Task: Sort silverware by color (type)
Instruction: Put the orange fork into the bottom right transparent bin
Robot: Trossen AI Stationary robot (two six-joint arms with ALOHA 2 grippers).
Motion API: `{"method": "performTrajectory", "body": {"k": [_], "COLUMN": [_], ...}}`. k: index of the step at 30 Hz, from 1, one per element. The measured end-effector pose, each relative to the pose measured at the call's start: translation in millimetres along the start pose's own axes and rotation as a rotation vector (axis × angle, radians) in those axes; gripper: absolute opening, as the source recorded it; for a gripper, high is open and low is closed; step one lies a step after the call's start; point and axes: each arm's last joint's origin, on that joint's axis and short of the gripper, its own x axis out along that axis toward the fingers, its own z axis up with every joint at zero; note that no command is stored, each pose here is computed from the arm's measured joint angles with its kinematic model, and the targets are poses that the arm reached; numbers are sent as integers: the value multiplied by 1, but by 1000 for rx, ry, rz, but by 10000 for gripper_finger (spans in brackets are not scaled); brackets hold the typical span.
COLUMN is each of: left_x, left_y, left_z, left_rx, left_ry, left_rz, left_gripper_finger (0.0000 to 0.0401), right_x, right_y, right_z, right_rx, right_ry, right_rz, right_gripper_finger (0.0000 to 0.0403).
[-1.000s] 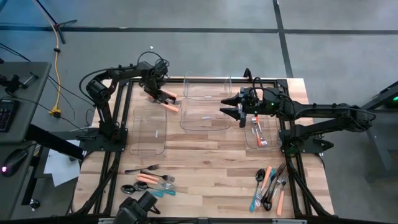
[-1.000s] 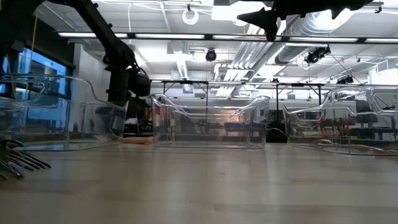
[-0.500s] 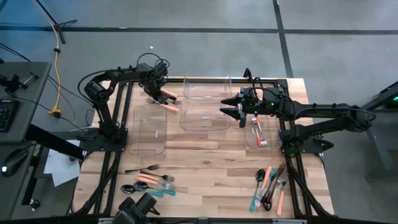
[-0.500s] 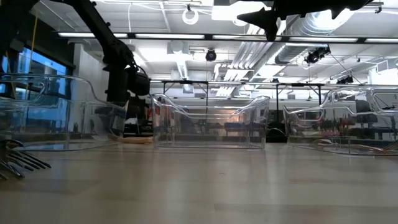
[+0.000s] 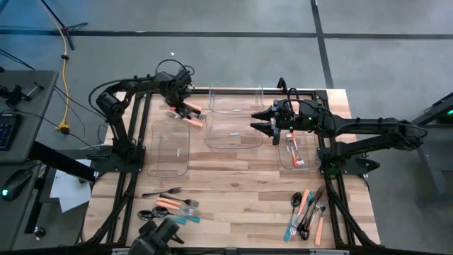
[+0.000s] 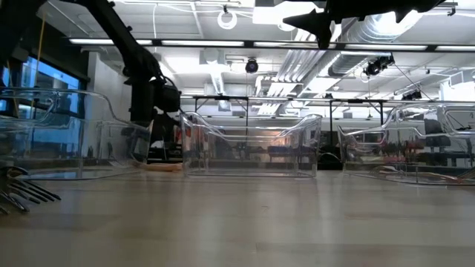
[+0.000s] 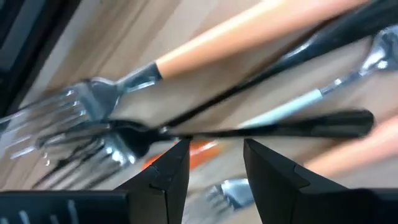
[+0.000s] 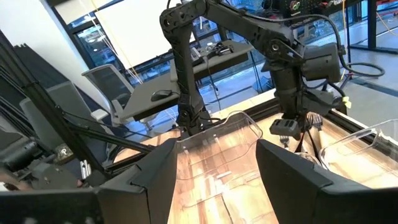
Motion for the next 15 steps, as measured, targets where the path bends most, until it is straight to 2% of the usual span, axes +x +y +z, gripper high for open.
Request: {"method": "performTrajectory", "body": {"k": [5, 15], "left_x": [1, 2], "left_y": [1, -1], "left_z": [2, -1], "left_rx": [6, 80], "left_ry": [-11, 23], "left_rz": [23, -4], "left_gripper_finger": [140, 140], "right_x": [0, 0], "right_y": [0, 0], "right_z": [0, 0], "right_rx": [10, 10], "right_ry": [0, 0], "right_rz": [0, 0], "right_gripper_finger": [204, 204]}}
